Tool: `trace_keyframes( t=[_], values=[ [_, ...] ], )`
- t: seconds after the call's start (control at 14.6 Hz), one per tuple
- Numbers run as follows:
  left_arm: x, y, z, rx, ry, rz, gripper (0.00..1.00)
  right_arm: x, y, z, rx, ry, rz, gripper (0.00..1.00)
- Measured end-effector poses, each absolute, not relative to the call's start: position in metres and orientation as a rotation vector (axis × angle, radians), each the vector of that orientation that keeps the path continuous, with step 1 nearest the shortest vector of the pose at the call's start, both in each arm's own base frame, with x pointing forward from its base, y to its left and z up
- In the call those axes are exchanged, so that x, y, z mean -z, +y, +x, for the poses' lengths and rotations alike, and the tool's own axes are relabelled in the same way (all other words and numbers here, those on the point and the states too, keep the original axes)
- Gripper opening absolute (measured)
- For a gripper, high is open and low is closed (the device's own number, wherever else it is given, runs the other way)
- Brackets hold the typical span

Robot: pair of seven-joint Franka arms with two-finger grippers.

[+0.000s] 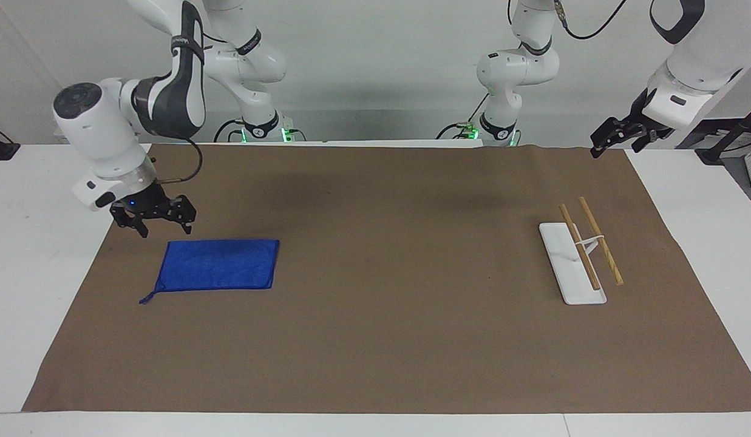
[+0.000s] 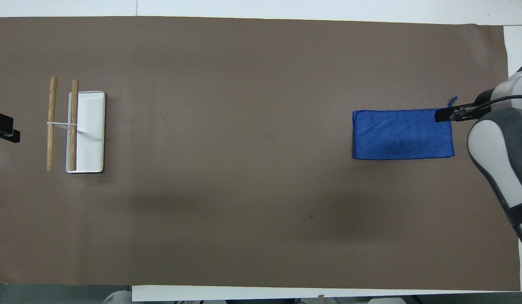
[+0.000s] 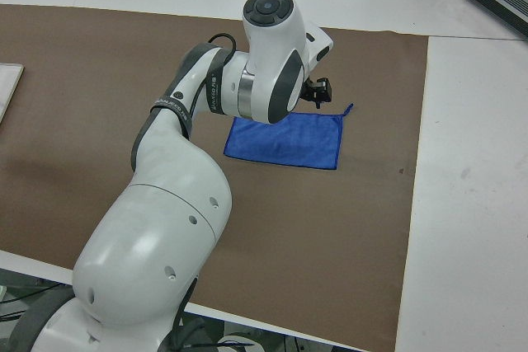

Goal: Right arm passes towel to left arm to hang
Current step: 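Grasp the blue towel's edge with the right gripper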

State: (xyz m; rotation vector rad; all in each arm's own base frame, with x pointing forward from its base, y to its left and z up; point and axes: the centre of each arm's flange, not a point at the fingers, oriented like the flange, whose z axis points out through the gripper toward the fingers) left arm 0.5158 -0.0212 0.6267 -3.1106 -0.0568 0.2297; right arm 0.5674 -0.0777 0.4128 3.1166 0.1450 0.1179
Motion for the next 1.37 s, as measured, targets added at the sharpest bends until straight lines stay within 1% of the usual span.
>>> trace_keyframes(
  t=[0.21,0.48,0.69,0.82,0.96,1.1,1.17,1.24,1.37],
  values=[
    [-0.627,-0.021,0.516,-0.230,-0.057,-3.111,1.00,-0.373,-0.076,0.566,-0.123,0.155,3.113,1.00],
    [-0.627,-0.021,0.516,-0.230,-0.057,-3.111,1.00,-0.336,-0.076,0.563,-0.082,0.160,3.116,0.99],
    [-0.627,-0.021,0.516,-0.230,-0.057,-3.111,1.00,-0.308,-0.076,0.563,-0.093,0.162,3.111,0.99],
    [-0.627,-0.021,0.516,-0.230,-0.057,-3.111,1.00,-0.292,-0.075,0.562,-0.081,0.178,3.110,0.98],
    [-0.627,-0.021,0.516,-0.230,-0.057,-3.111,1.00,-0.286,-0.075,0.560,-0.064,0.205,3.111,0.97],
    [-0.627,-0.021,0.516,-0.230,-0.057,-3.111,1.00,-0.286,-0.075,0.560,-0.062,0.210,3.110,0.90],
    [-0.627,-0.021,0.516,-0.230,-0.057,-3.111,1.00,-0.285,-0.075,0.559,-0.060,0.211,3.111,0.81],
    [-0.627,-0.021,0.516,-0.230,-0.057,-3.111,1.00,-0.285,-0.074,0.559,-0.059,0.213,3.111,0.66],
    [-0.627,-0.021,0.516,-0.230,-0.057,-3.111,1.00,-0.289,-0.071,0.560,-0.065,0.222,3.111,0.43]
  ],
)
